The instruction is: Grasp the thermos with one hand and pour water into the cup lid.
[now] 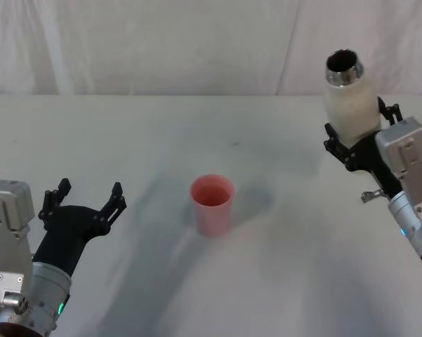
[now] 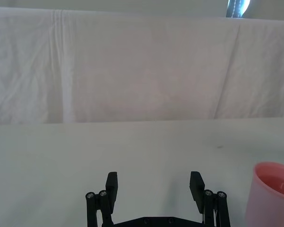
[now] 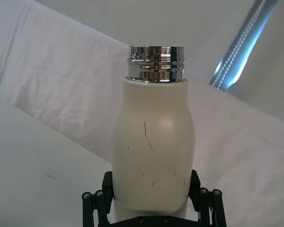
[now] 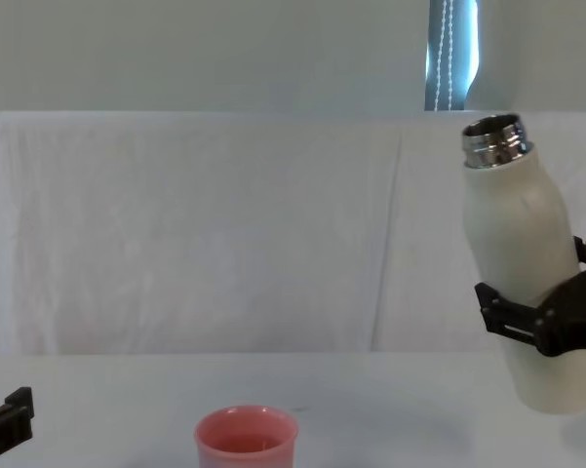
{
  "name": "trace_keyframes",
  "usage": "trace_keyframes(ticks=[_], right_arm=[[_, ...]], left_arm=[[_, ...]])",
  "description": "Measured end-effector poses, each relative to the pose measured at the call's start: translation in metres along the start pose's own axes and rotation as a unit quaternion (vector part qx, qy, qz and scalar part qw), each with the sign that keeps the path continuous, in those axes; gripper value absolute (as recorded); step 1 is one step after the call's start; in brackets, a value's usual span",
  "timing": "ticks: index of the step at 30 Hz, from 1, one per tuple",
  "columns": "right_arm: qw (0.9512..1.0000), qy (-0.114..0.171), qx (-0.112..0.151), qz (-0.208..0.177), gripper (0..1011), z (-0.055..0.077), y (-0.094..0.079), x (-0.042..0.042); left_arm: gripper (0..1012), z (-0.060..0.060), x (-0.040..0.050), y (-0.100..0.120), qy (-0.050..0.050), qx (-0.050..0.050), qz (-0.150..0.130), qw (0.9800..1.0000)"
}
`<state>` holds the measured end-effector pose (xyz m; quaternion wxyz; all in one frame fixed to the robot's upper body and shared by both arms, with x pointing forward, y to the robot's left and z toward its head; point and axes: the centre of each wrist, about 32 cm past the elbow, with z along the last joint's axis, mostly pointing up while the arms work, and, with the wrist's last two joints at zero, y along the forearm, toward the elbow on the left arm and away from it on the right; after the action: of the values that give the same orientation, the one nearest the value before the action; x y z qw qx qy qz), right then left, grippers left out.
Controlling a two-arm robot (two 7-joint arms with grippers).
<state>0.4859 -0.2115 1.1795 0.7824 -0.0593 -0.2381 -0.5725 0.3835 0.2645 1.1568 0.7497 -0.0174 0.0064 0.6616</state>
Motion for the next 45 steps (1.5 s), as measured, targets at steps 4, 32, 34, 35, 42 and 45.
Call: trace_keyframes(ticks=[4,32,34,35,42,45], right_arm=[[0.9998,-0.018,0.005,0.009,960,0.002,0.002,-0.0012],[0.9949,-0.08,-0.001,0.062,960,0.034,0.001,-0.0145],[0.9949,-0.081,-0.004,0.06,960,0.036,-0.001,-0.0138],[0.9949,-0.083,-0.008,0.057,960,0.039,-0.003,-0.0126],[0.9938,-0.098,-0.024,0.047,960,0.044,-0.011,-0.0074],[0.9923,-0.111,-0.03,0.047,960,0.045,-0.014,-0.0056]], left_arm=[[1001,0.0,0.0,0.0,0.0,0.0,0.0,1.0],[1001,0.0,0.0,0.0,0.0,0.0,0.0,1.0],[1001,0.0,0.0,0.0,0.0,0.0,0.0,1.0],[1001,0.0,0.0,0.0,0.0,0.0,0.0,1.0],[1001,0.0,0.0,0.0,0.0,0.0,0.0,1.0],[1001,0.0,0.0,0.0,0.0,0.0,0.0,1.0]])
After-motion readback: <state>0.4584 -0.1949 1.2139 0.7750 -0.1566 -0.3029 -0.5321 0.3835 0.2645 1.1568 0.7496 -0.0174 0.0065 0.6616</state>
